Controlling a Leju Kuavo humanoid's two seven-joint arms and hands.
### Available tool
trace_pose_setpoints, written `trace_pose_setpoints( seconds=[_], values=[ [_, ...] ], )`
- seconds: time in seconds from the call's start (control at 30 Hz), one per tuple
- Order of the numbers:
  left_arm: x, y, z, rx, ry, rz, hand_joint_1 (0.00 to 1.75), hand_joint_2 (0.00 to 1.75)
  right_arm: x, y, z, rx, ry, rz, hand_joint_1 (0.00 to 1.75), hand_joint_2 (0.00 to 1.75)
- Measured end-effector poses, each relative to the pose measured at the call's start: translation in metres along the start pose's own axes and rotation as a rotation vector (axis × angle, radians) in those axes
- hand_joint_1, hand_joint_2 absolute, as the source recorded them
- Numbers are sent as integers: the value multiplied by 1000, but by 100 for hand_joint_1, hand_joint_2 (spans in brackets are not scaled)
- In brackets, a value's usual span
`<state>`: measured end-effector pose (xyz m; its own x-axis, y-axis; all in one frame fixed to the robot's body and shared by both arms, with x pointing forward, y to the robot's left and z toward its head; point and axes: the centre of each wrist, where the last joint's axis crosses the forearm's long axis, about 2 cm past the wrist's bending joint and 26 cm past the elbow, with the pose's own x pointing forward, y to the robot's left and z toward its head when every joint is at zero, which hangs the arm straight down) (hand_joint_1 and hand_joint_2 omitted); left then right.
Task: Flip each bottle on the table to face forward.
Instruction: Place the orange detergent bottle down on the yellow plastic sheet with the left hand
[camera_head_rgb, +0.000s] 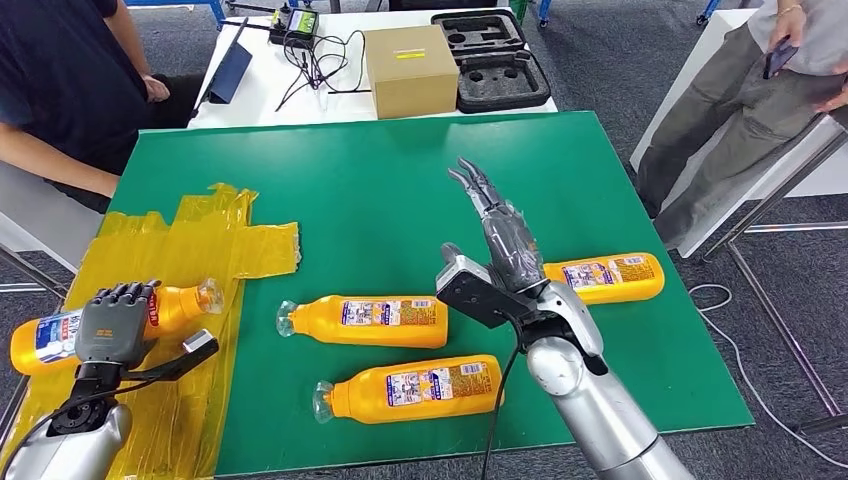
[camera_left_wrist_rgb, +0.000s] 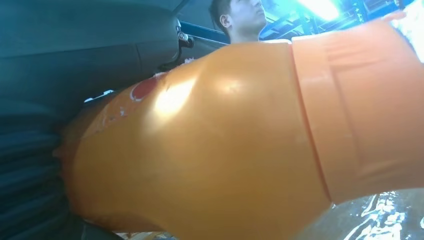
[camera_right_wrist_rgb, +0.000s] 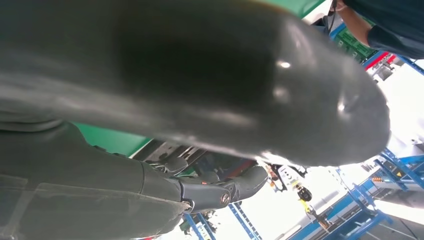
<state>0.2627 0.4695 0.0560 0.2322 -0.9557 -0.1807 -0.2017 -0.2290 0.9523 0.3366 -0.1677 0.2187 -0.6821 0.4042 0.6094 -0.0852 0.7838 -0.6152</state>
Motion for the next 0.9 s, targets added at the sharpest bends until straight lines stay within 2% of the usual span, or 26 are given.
trace_pose_setpoints(
  seconds=[0.13, 0.17, 0.27, 0.3, 0.33, 0.37, 0.4, 0.5, 0.53, 0.57, 0.9],
  values=[
    [2, -2, -3, -12, 2, 9, 175, 175, 0, 1, 1, 8, -3, 0, 0, 0],
    [2, -3, -4, -15, 3, 11, 168, 175, 0, 1, 1, 10, -4, 0, 0, 0],
    [4, -4, -4, -24, 3, 17, 43, 175, 0, 1, 2, 11, -7, 2, 0, 0],
    [4, -5, -5, -29, 3, 18, 6, 175, 0, 2, 2, 11, -8, 2, 0, 0],
    [5, -6, -5, -35, 2, 19, 4, 175, 0, 2, 3, 11, -9, 2, 0, 0],
    [6, -7, -5, -42, 3, 21, 12, 175, 0, 2, 3, 12, -10, 2, 0, 0],
    [6, -8, -6, -48, 3, 23, 34, 175, 0, 3, 3, 13, -11, 2, 0, 0],
    [7, -10, -9, -62, 11, 44, 147, 175, 1, 4, 3, 17, -11, 1, 0, 0],
    [8, -11, -9, -64, 12, 54, 168, 175, 1, 4, 2, 17, -10, 0, 0, 0],
    [8, -11, -10, -63, 11, 66, 175, 175, 2, 4, 1, 17, -9, -1, 0, 0],
    [7, -10, -11, -40, -51, 152, 172, 175, 5, 5, -2, 21, -8, -10, 0, 0]
  ],
)
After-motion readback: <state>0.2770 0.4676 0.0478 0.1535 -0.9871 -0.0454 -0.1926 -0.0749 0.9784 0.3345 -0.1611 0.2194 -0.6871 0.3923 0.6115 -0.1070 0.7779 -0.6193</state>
